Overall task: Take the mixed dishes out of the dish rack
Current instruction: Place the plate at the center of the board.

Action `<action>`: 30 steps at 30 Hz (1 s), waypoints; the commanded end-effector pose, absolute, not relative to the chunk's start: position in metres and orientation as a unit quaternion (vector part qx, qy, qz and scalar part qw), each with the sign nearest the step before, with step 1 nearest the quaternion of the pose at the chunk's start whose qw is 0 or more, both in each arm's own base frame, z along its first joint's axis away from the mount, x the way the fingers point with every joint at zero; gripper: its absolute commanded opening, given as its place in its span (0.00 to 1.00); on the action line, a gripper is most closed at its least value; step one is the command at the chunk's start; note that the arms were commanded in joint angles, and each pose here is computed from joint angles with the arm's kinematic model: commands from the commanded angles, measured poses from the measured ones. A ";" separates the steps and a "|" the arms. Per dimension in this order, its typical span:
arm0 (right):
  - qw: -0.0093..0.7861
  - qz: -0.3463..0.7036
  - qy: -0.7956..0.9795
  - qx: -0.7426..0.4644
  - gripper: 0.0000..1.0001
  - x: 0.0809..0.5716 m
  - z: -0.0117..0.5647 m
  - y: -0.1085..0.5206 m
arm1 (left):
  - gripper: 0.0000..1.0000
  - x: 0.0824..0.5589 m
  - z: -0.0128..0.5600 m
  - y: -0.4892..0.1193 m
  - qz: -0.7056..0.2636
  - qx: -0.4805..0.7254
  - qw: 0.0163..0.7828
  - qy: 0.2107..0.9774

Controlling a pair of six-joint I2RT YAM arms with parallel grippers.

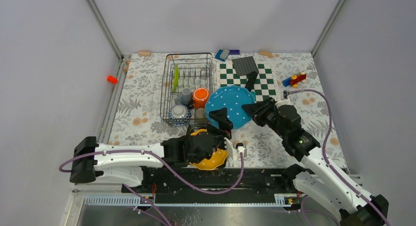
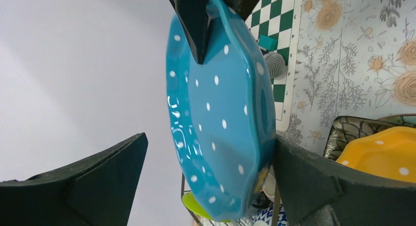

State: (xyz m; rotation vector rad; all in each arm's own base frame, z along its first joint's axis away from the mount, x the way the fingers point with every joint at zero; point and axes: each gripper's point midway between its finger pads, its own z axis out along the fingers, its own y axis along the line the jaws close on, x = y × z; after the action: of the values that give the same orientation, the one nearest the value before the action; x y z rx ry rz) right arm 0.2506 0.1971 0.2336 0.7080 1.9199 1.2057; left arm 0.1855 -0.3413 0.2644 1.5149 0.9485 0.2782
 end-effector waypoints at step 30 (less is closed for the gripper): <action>0.508 0.460 0.689 0.235 0.00 0.265 0.299 0.143 | 0.99 0.265 0.273 -0.202 -0.284 -0.067 0.535 0.793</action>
State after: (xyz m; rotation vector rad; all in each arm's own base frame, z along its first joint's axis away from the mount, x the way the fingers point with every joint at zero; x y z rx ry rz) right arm 0.2729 0.1091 0.2331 0.8061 1.8270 0.8161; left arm 0.2647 -0.2179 0.2899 -0.0013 1.8154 -0.6114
